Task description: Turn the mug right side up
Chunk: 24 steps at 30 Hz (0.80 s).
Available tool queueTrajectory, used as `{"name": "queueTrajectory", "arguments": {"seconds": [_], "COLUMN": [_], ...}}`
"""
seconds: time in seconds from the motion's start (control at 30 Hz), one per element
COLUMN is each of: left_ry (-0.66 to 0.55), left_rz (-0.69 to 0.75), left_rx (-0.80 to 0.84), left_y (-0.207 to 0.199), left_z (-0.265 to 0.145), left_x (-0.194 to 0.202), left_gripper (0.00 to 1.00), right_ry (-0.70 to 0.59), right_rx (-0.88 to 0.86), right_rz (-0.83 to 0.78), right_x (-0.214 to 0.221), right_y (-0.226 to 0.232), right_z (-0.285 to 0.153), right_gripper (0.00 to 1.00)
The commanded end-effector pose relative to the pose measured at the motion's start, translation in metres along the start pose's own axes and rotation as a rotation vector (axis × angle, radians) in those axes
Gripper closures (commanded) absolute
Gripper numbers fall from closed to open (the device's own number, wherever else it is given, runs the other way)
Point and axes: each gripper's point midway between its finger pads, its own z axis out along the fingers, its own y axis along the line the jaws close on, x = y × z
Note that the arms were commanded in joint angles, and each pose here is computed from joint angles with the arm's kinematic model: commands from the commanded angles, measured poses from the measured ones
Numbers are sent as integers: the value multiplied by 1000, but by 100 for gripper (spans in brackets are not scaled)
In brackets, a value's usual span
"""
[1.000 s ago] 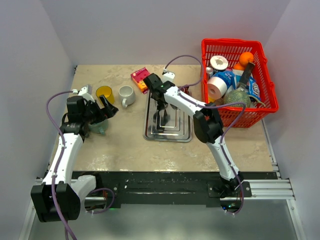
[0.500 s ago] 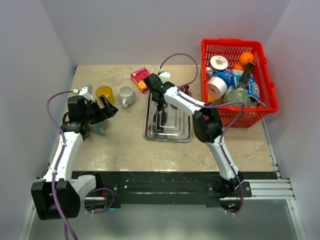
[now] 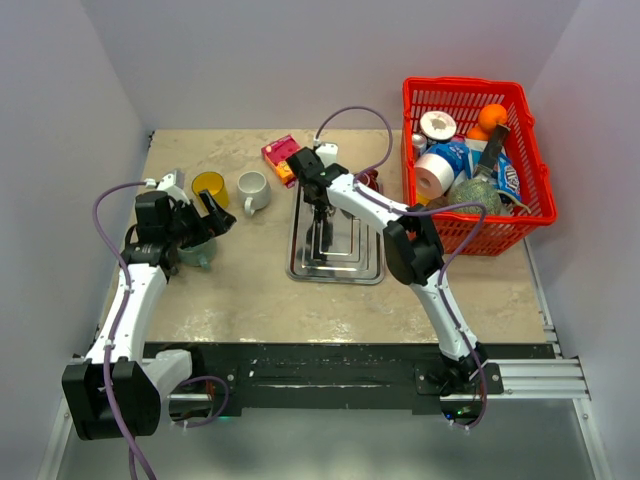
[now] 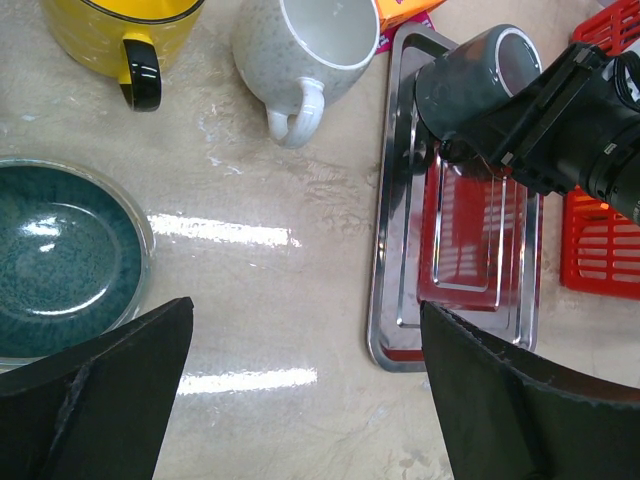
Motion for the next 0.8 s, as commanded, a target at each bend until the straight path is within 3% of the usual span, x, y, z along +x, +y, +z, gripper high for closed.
{"name": "queueTrajectory", "arguments": {"seconds": [0.0,0.23,0.27,0.3,0.33,0.57,0.77], "left_ry": [-28,-29,-29,-27,-25,-29,-7], "left_rz": [29,27,27,28,26,2,-39], "left_rx": [22,24,24,28,29,91,290], "left_y": [-6,-6,-6,-7,-7,-21,-61], "left_z": [-2,-4,-4,-4,-3,-5,-16], "left_x": [-7,-6,-6,-5,-4,-9,-12], "left_gripper": [1,1,1,1,1,1,1], "right_ry": [-78,-77,-73,-70,-69,-99,-67], "right_rx": [-28,-41,-42,-44,-45,-186,-369], "right_rz": [17,7,3,1,0,40,127], "right_x": [-34,-35,-34,-33,-33,-50,-62], "right_y": [5,6,6,6,6,20,30], "right_z": [-10,-9,-7,-7,-7,-40,-97], "right_gripper": [66,69,75,91,100,100,100]}}
